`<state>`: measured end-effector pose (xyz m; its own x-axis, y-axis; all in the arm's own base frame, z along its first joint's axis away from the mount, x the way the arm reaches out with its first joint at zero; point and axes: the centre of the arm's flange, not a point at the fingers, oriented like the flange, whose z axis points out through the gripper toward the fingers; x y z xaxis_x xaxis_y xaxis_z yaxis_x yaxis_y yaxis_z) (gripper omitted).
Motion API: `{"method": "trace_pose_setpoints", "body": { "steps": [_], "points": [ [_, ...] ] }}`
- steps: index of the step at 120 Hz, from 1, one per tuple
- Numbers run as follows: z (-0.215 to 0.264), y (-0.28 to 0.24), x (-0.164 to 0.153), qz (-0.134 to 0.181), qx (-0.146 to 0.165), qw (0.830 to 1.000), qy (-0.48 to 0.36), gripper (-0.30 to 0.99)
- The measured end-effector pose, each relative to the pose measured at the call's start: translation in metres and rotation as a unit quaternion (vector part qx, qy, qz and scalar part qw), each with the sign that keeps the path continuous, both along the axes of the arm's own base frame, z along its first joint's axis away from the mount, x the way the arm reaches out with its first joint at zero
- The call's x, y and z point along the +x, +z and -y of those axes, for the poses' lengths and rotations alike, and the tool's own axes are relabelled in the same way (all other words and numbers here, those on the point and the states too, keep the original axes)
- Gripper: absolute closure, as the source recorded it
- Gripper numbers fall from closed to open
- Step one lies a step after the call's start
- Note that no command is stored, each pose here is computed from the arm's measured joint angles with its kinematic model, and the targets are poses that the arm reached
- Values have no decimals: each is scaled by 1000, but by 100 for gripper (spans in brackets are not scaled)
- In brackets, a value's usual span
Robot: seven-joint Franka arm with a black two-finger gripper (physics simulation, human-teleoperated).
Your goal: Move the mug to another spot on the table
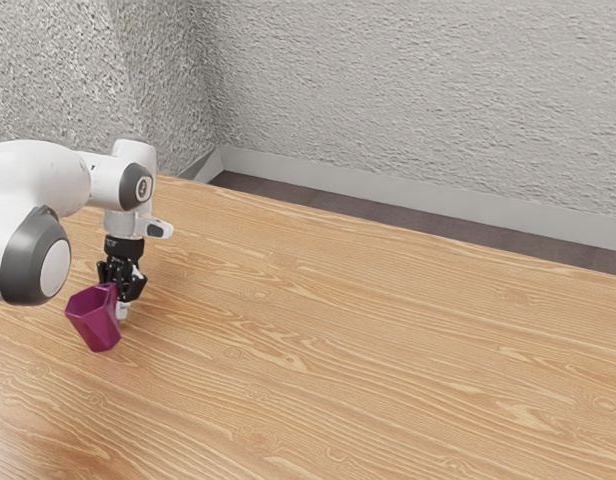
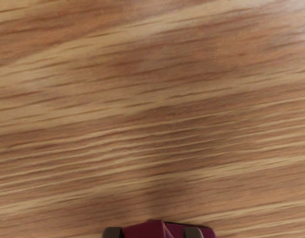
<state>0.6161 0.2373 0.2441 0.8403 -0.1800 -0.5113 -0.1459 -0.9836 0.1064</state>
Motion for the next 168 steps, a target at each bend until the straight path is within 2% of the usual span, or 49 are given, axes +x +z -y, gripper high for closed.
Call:
{"method": "trace_pose_setpoints", "body": {
  "steps": [36, 61, 85, 109, 134, 168],
  "points": [
    [7, 6, 2, -8, 2, 1000, 2, 68],
    [22, 29, 14, -12, 12, 1000, -5, 68],
    [67, 66, 39, -5, 23, 999, -31, 68],
    [127, 79, 61, 1, 22, 998, -58, 68],
    [189, 80, 86, 15, 16, 996, -83, 68],
    [249, 61, 92, 4, 12, 996, -88, 69]
  ]
}}
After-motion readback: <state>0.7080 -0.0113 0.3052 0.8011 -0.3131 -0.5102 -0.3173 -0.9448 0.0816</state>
